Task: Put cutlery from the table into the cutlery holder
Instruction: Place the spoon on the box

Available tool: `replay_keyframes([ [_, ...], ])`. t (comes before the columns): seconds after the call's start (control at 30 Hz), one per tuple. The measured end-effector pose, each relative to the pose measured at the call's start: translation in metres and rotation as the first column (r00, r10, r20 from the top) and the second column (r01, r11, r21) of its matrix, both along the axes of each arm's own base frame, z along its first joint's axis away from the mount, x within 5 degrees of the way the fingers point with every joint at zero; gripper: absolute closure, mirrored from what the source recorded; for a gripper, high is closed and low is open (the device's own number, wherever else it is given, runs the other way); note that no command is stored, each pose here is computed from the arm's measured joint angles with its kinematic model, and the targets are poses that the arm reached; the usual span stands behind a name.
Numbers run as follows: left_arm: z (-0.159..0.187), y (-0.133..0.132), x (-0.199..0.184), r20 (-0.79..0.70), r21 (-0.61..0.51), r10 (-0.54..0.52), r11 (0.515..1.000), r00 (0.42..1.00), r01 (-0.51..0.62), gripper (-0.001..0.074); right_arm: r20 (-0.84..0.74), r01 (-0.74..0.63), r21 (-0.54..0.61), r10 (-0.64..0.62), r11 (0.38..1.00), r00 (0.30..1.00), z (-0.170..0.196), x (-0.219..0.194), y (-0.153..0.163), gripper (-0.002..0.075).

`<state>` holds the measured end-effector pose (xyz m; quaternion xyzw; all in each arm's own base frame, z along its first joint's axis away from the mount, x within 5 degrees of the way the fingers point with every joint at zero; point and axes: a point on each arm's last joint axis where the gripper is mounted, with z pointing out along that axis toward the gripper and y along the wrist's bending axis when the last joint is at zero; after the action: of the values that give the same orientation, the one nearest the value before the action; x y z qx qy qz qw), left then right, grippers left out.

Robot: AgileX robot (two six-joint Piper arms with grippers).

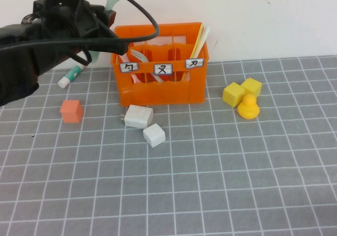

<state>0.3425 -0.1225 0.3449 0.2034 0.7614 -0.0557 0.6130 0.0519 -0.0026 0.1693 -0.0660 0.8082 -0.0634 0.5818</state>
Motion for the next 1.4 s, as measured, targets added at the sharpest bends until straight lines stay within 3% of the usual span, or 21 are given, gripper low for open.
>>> replay_keyframes([
  [0.33, 0.0, -0.012, -0.005, 0.004, -0.033, -0.115, 0.993, 0.993, 0.115, 0.0628, 0.0, 0.0, 0.0, 0.0, 1.0, 1.0, 0.0, 0.0, 0.0, 0.0729],
  [0.47, 0.001, -0.026, -0.012, 0.003, -0.014, -0.123, 0.992, 0.992, 0.123, 0.0628, 0.0, 0.0, 0.0, 0.0, 1.0, 1.0, 0.0, 0.0, 0.0, 0.0729],
  [0.73, -0.001, -0.058, -0.032, -0.011, 0.061, -0.273, 0.96, 0.962, 0.273, 0.0628, 0.0, 0.0, 0.0, 0.0, 1.0, 1.0, 0.0, 0.0, 0.0, 0.0729],
  [0.83, -0.005, -0.048, -0.028, -0.093, -0.024, -0.214, 0.977, 0.972, 0.213, 0.0628, 0.0, 0.0, 0.0, 0.0, 1.0, 1.0, 0.0, 0.0, 0.0, 0.0729],
  [0.93, -0.007, -0.024, -0.016, -0.167, -0.143, -0.075, 0.988, 0.983, 0.051, 0.0628, 0.0, 0.0, 0.0, 0.0, 1.0, 1.0, 0.0, 0.0, 0.0, 0.0729],
  [1.03, -0.004, 0.004, -0.004, -0.193, -0.279, 0.071, 0.952, 0.979, -0.124, 0.0628, 0.0, 0.0, 0.0, 0.0, 1.0, 1.0, 0.0, 0.0, 0.0, 0.0729],
  [1.1, -0.002, 0.018, 0.004, -0.167, -0.343, 0.13, 0.922, 0.977, -0.181, 0.0628, 0.0, 0.0, 0.0, 0.0, 1.0, 1.0, 0.0, 0.0, 0.0, 0.0729],
  [1.23, -0.002, 0.027, 0.019, -0.044, -0.378, 0.121, 0.917, 0.992, -0.128, 0.0628, 0.0, 0.0, 0.0, 0.0, 1.0, 1.0, 0.0, 0.0, 0.0, 0.0729],
  [1.4, -0.013, 0.017, 0.036, 0.134, -0.39, -0.001, 0.919, 0.991, 0.054, 0.0628, 0.0, 0.0, 0.0, 0.0, 1.0, 1.0, 0.0, 0.0, 0.0, 0.0729],
])
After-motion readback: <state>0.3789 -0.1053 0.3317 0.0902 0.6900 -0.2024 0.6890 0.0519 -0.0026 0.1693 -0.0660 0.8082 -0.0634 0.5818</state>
